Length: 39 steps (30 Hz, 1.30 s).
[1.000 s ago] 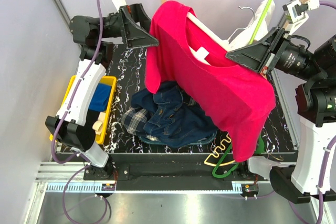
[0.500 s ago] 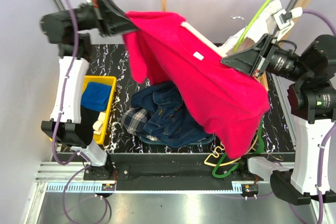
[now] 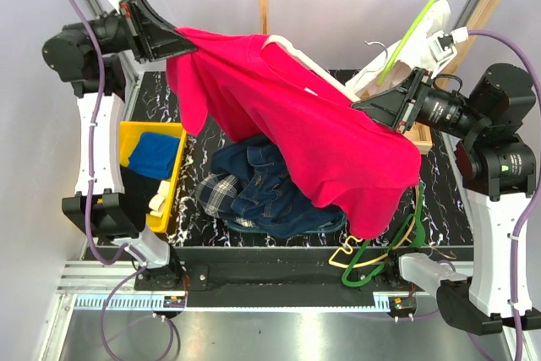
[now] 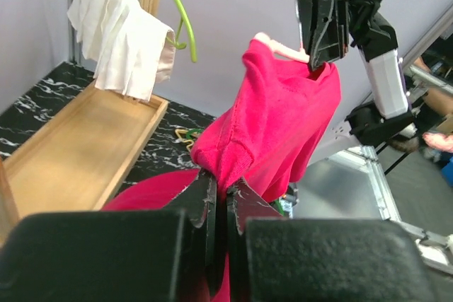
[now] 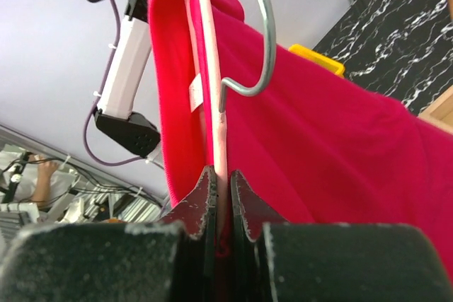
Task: Remove the skirt from the hanger
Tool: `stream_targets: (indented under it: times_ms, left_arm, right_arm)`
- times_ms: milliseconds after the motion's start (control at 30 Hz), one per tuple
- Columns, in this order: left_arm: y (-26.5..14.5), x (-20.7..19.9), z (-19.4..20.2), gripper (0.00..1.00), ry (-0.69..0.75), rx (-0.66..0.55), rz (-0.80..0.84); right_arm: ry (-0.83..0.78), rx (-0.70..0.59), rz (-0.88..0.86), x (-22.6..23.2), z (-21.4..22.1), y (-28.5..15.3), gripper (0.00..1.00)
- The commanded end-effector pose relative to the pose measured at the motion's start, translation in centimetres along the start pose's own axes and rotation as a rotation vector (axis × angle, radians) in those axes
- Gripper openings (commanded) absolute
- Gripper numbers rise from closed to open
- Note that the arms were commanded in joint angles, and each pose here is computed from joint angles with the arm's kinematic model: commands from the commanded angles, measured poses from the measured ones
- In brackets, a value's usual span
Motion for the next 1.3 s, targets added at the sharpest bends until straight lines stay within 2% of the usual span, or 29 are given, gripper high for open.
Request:
stream_targets:
  times_ms: [0,67,100,167,233,367,400,567,600,633,667,700,733,767,867,900,967,1100,1267]
  left_arm:
    - [-2.0,2.0,1.2,0.01,-0.066,-0.096,-0.065]
    - [-1.3,0.9,3.2,0.02,-0.051,-0.048,-0.022]
    - [-0.9,1.6,5.2,0.02,-0.131,-0.019,-0.005]
    - [1.0,0.4,8.2,0.02,-0.131,0.066,0.078]
    - [2.4,-0.3,11.3,0.02,-0.201,0.112,0.144]
    - [3.5,-0.7,14.0,0.01,-0.212,0.177,0.202]
    - [3.7,-0.3,14.5,0.03,-0.254,0.194,0.205]
    - [5.4,-0.7,16.5,0.07,-0.213,0.294,0.276]
    - [5.6,-0.8,16.4,0.12,-0.212,0.301,0.284]
    - [5.9,-0.8,16.3,0.47,-0.209,0.305,0.291]
    - [6.1,-0.9,15.1,0.73,-0.171,0.294,0.296]
    - [6.2,-0.7,14.5,0.88,-0.164,0.292,0.293]
    - [6.2,-0.8,13.6,0.99,-0.144,0.279,0.289]
    - [6.4,-1.4,11.8,0.99,-0.084,0.254,0.298]
    - [7.3,-2.6,9.4,0.99,-0.064,0.2,0.345]
    - [8.1,-3.8,8.5,0.99,-0.003,0.19,0.389]
    - [9.5,-4.3,7.6,0.99,-0.07,0.195,0.424]
    - [12.3,-6.1,7.2,0.99,-0.066,0.234,0.522]
    - [13.7,-4.5,6.9,0.99,-0.122,0.23,0.516]
  right_arm:
    - [-0.067,-0.06,0.072,1.4,-0.3,-1.5,0.0]
    - [-0.085,-0.089,0.095,1.4,-0.7,-1.6,0.0]
    - [-0.102,-0.107,0.1,1.8,-1.1,-1.8,0.0]
    - [-0.137,-0.161,0.12,2.1,-2.1,-1.9,0.0]
    - [-0.19,-0.231,0.111,3.2,-3.5,-2.1,0.0]
    - [-0.233,-0.325,0.109,4.8,-5.4,-2.6,0.0]
    - [-0.213,-0.334,0.094,5.0,-5.7,-2.4,0.0]
    - [-0.191,-0.41,0.019,5.5,-6.7,-2.0,0.0]
    - [-0.18,-0.412,0.013,5.5,-6.7,-1.9,0.0]
    - [-0.173,-0.409,0.013,5.3,-6.6,-1.8,0.0]
    - [-0.161,-0.401,0.023,4.7,-6.3,-1.7,0.0]
    - [-0.147,-0.399,0.027,4.4,-6.0,-1.6,0.0]
    - [-0.14,-0.41,0.036,4.0,-5.9,-1.5,0.0]
    - [-0.118,-0.403,0.042,3.2,-5.2,-1.3,0.0]
    - [-0.072,-0.421,0.033,1.5,-4.5,-0.7,0.0]
    - [-0.045,-0.42,0.018,1.2,-4.4,-0.4,0.0]
    - [-0.015,-0.398,0.001,0.0,-4.1,0.4,0.0]
    - [0.006,-0.367,-0.036,-0.9,-3.7,1.3,0.0]
    - [0.026,-0.307,-0.08,-0.6,-3.4,1.8,0.0]
Point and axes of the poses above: each gripper's point midway between its finger pads, its own y axis out along the fingers, its own x axis along the line the jaws close on, z = x × y, the point moved 7 cm from there along -y, back along the fingers, and after that the axes turned 1 degree about -y, right-handed, at the moved point
